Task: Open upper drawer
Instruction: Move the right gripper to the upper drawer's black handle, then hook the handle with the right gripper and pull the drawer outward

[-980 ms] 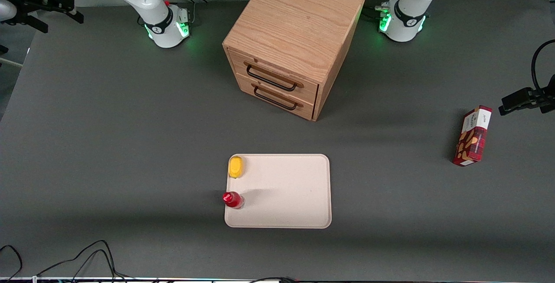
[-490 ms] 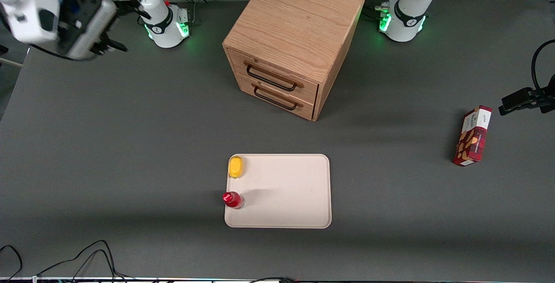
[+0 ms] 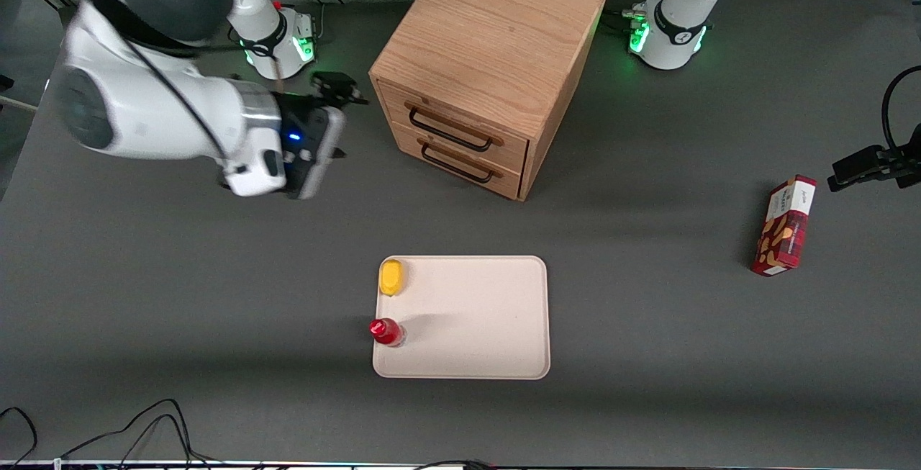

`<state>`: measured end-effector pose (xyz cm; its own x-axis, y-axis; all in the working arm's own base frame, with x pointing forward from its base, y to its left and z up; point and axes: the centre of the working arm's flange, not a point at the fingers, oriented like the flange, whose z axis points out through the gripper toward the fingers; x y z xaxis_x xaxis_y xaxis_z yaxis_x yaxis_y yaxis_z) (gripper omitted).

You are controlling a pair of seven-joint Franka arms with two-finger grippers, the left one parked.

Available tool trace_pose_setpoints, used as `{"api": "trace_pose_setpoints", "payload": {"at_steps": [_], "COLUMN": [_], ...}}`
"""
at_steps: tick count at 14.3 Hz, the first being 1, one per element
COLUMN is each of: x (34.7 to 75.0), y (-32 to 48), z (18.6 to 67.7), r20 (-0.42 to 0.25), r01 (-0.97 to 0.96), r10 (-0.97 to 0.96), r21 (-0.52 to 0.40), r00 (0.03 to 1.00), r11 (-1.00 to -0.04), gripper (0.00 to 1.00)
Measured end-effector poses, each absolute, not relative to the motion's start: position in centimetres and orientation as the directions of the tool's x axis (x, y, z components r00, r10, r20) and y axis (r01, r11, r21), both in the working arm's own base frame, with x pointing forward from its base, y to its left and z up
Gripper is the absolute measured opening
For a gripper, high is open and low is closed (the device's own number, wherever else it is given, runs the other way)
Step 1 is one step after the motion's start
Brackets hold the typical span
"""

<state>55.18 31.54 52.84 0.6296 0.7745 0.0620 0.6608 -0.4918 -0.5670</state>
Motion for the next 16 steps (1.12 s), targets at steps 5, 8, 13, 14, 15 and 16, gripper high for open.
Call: {"api": "trace_pose_setpoints", "payload": {"at_steps": [5,8,13,14,15,16], "x": [54.3,52.9,50.9,50.4,50.1,49.9], "y": [37.0,38.9,40.4,40.7,41.0,41.1], "z": [46.2,43.1,39.1,38.6,38.1,37.7], "r20": [0.060,0.061,0.065,0.071,0.077,0.080], "r01": [0.696,0.713,0.715,0.718,0.720,0.721], "r10": [0.803,0.812,0.808,0.807,0.805,0.804], "r21": [-0.540,-0.518,-0.510,-0.507,-0.504,-0.502], "r00": [0.593,0.581,0.586,0.586,0.588,0.589], "r11": [-0.473,-0.471,-0.478,-0.477,-0.477,-0.478], "gripper": [1.00,1.00,1.00,1.00,1.00,1.00]}}
